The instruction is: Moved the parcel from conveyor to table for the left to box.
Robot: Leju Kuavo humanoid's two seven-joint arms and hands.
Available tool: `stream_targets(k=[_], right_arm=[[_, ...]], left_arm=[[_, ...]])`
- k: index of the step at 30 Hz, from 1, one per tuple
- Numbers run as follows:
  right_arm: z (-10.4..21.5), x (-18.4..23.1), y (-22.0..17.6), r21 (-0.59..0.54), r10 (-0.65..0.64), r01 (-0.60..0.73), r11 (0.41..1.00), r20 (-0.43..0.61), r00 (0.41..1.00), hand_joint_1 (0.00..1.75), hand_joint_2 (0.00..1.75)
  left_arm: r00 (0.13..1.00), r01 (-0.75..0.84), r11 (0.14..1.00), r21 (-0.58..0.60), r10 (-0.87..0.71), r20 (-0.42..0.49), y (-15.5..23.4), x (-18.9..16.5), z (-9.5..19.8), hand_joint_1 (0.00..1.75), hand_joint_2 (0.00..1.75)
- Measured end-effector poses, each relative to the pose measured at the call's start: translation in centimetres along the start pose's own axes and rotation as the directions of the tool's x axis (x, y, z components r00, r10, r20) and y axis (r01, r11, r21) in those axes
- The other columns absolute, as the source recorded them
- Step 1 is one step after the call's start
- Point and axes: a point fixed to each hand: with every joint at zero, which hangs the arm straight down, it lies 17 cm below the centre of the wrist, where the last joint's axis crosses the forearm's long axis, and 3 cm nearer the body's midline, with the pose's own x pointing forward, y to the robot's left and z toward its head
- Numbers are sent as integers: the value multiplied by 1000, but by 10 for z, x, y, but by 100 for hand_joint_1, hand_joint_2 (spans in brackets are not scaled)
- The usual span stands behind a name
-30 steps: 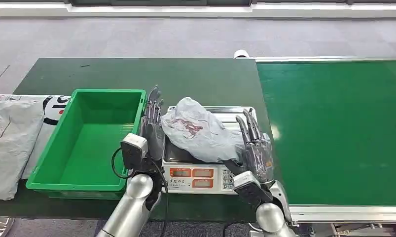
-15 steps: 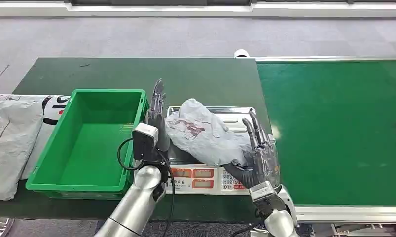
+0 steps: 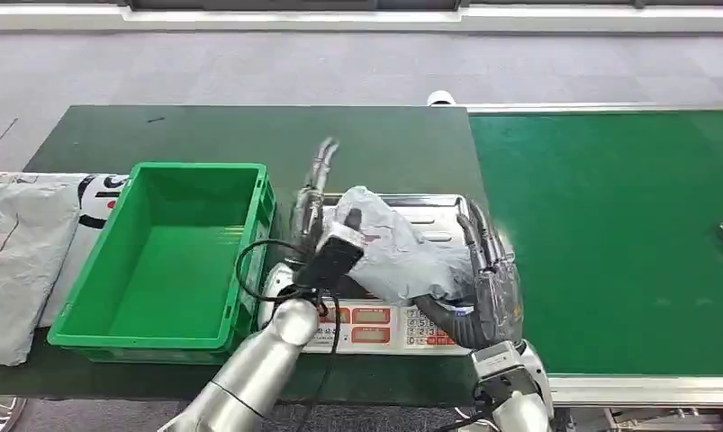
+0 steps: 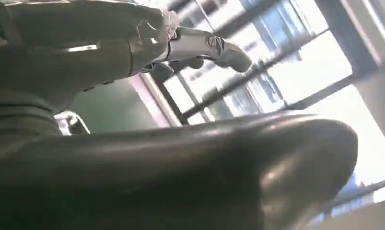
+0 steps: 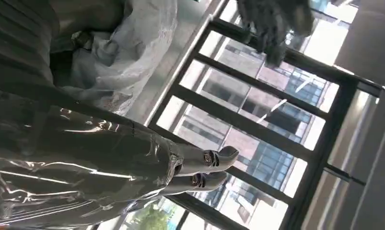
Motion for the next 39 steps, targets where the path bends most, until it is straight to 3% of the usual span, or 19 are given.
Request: stream_targets(k=[7, 16, 20, 21, 26, 27, 30, 39], right_arm=[[-38, 14, -7, 0, -45, 45, 999, 66, 997, 0, 175], [-45, 15, -9, -3, -21, 21, 1000, 76, 997, 0, 175], [-44, 5, -19, -49, 64, -62, 997, 37, 997, 0, 175], [-42, 3, -20, -53, 35, -34, 998, 26, 999, 0, 175], [-38, -8, -35, -89, 9, -9, 996, -3, 1000, 0, 175], [-36, -11, -36, -93, 8, -9, 996, -12, 1000, 0, 175], [-31, -21, -40, -98, 13, -17, 995, -40, 999, 0, 175], [-27, -27, -43, -100, 34, -39, 994, -56, 998, 0, 175]], left_arm=[[997, 76, 963, -259, -80, -6, -58, -15, 12, 0, 0], [999, 15, 949, -315, -28, -35, -72, -21, 21, 0, 0], [993, -118, 949, -291, 106, -59, -73, -17, 27, 0, 0], [989, -150, 950, -274, 141, -54, -71, -14, 29, 0, 175], [956, -290, 946, -146, 292, -11, -48, 1, 32, 0, 175], [940, -339, 934, -116, 342, 2, -39, 6, 30, 0, 0], [902, -429, 902, -59, 431, 30, -21, 14, 26, 0, 0], [895, -439, 898, -35, 441, 68, -9, 23, 22, 0, 0]])
